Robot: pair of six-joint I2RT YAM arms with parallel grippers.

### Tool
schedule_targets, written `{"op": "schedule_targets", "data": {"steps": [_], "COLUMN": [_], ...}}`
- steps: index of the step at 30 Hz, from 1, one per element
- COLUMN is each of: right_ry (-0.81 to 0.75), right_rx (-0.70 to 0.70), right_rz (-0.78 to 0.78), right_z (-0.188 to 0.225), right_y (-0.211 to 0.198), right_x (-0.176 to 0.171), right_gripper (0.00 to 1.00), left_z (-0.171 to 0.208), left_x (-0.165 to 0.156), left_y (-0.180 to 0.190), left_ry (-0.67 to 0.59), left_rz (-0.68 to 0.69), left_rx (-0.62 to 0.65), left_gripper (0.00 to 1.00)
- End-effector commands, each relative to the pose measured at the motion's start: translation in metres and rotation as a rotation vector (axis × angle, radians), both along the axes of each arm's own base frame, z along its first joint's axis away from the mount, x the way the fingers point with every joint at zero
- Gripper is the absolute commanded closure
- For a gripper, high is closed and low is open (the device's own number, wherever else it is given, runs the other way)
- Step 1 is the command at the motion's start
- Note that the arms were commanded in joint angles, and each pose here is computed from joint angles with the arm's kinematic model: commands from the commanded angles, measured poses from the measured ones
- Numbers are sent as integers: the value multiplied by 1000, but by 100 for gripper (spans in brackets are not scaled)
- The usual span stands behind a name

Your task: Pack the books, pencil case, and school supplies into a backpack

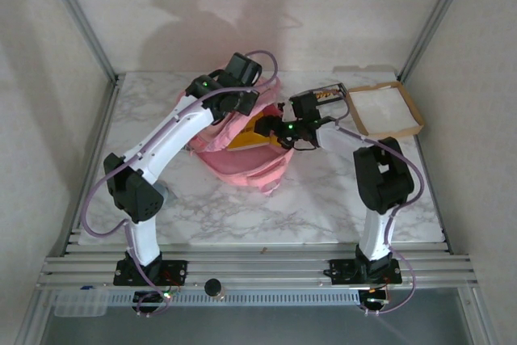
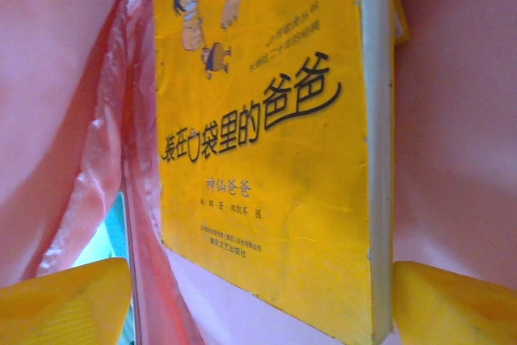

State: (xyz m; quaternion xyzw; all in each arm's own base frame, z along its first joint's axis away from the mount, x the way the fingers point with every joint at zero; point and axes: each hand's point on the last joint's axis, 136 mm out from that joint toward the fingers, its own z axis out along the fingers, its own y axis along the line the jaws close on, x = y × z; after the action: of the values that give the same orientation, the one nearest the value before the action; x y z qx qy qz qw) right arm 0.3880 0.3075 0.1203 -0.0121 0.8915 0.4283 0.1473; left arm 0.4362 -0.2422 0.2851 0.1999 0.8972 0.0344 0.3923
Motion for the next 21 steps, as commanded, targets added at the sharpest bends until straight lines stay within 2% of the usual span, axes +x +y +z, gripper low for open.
{"op": "schedule_targets", "data": {"steps": [1, 4, 5, 7, 13, 18, 21], "right_ry": [38, 77, 81, 73, -1, 65, 66], "right_rx": [-105, -139, -148, -200, -248, -184, -193], "right_rz": [9, -5, -12, -37, -45, -12, -14], "right_z": [-23, -45, -49, -57, -34, -44, -49], "right_y": [-9, -12, -14, -23, -23, -17, -13], "right_x": [-27, -36, -37, -34, -33, -61, -63], "right_gripper": [29, 32, 30, 20, 20, 19, 16], "left_z": [52, 50, 50, 47, 37, 38, 38], "left_x": [20, 20, 20, 18, 20, 19, 17], "left_y": [-9, -13, -15, -23, -30, -32, -38], "left_ry": [-153, -135, -132, -108, -92, -91, -81], "left_rz": [51, 47, 49, 25, 26, 15, -5], "left_rx": [-157, -177, -189, -217, -217, -223, -242], "left_gripper": [100, 100, 100, 100, 100, 100, 100]}}
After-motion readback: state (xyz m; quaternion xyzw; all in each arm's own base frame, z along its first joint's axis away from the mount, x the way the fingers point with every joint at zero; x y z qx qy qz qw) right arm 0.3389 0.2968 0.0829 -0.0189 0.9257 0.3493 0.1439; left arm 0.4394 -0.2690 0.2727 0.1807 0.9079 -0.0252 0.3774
